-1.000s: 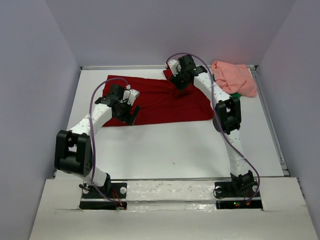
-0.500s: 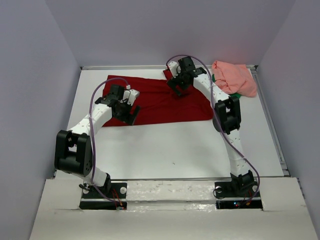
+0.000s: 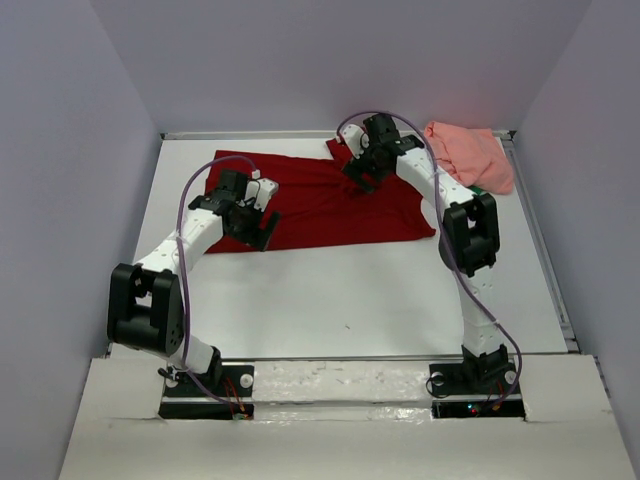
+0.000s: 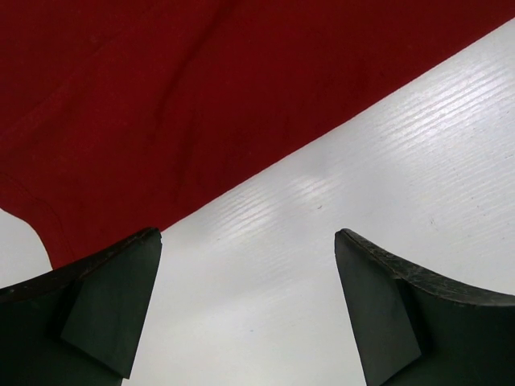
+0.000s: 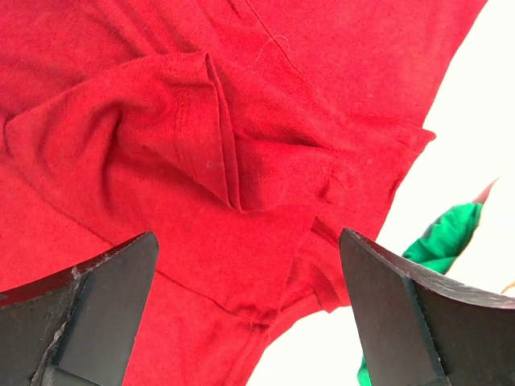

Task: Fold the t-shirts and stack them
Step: Fold the flattened tshirt in 1/3 of the way

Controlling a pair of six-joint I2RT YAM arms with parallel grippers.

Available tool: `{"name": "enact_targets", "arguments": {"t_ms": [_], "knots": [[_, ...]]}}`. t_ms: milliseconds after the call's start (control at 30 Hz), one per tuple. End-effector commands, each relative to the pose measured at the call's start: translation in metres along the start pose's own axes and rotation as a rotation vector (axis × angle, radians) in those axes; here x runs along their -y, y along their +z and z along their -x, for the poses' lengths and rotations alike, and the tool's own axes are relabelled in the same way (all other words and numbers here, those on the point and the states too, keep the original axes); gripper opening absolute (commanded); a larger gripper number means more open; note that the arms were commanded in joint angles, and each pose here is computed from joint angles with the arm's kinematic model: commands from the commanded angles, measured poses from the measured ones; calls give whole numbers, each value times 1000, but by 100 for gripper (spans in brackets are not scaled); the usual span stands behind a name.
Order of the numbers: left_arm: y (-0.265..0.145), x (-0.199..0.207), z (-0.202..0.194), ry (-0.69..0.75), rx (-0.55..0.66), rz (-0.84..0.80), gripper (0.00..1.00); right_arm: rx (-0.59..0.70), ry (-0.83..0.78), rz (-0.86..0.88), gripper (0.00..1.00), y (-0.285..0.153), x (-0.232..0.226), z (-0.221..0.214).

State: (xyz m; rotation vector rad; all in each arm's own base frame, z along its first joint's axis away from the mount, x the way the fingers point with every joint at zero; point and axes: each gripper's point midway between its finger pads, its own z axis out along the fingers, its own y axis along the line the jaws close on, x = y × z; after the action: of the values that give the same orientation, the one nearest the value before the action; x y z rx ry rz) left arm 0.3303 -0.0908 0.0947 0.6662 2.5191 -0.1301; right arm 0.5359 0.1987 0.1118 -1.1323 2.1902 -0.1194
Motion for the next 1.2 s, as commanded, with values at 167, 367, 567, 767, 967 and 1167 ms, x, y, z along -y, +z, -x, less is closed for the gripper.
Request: {"name": "enact_targets", "arguments": {"t_ms": [167, 367, 567, 767, 967, 1167], "knots": [[-11, 2, 3, 7, 36, 6, 99, 5, -73, -52, 100, -6, 13, 4], [-9, 1, 4, 6, 30, 5, 99, -37, -97, -30, 100, 4, 6, -10], [-6, 2, 4, 9, 22, -1, 99, -66, -98, -11, 100, 11, 3, -23], [-6, 2, 3, 11, 20, 1, 99, -82, -96, 15, 100, 19, -5, -30], [-5, 1, 2, 7, 14, 4, 99, -85, -103, 19, 100, 27, -5, -31], [-4, 1, 0, 4, 10, 5, 99, -73, -112, -22, 100, 44, 5, -31]]}}
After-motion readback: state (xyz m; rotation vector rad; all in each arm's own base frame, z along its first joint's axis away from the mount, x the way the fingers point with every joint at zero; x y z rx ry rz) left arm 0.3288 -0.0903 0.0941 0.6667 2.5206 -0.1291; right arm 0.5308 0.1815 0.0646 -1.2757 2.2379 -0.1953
